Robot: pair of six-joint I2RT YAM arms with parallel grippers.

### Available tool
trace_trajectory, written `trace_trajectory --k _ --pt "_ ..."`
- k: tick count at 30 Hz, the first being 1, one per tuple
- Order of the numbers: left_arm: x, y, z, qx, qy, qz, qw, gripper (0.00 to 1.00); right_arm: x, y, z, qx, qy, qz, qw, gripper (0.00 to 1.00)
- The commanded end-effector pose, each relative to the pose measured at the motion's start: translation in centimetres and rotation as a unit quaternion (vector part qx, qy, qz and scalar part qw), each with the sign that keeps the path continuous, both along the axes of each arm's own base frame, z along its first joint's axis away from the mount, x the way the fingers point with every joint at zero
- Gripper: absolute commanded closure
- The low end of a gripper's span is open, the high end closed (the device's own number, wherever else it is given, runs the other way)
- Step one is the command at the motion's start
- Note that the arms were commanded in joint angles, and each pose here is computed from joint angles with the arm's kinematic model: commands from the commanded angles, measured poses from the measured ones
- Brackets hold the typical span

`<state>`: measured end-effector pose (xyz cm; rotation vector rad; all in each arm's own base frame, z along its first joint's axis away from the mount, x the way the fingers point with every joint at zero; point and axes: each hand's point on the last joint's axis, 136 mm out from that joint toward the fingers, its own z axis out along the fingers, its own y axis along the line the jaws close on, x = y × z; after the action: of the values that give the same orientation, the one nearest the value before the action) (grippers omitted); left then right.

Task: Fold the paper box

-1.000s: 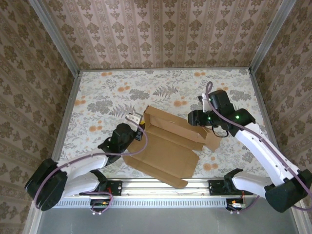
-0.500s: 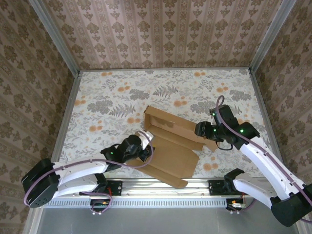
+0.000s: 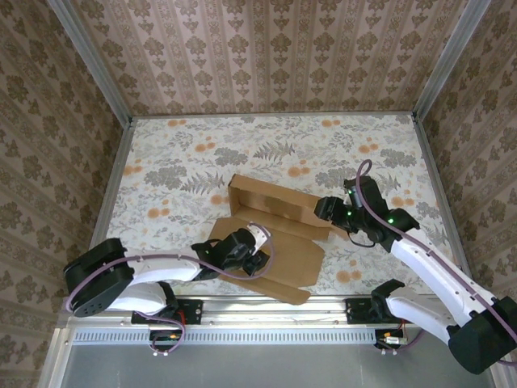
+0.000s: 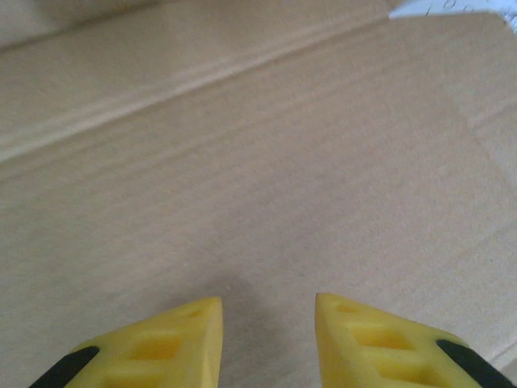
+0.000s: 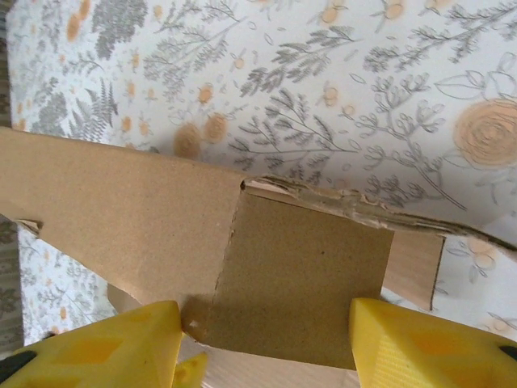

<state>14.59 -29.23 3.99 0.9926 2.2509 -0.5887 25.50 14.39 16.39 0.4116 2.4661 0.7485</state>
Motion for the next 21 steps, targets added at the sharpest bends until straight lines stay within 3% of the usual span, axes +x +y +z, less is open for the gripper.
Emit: trace_trajectory --k 1,14,21 --pt "0.2 -1.8 1.0 -0.029 0.017 0.017 0.999 0.67 1.5 1.4 1.1 0.038 -0.028 0.009 0.999 0.41" --pt "0.3 -2.3 0.1 -0.022 0.039 0.053 0.998 0.69 6.0 5.8 3.3 0.105 -0.076 0.065 0.989 0.42" --pt "0.7 -2.5 0.9 -0.03 0.033 0.061 0.997 0.63 7.0 5.8 3.4 0.078 -0.074 0.078 0.991 0.42"
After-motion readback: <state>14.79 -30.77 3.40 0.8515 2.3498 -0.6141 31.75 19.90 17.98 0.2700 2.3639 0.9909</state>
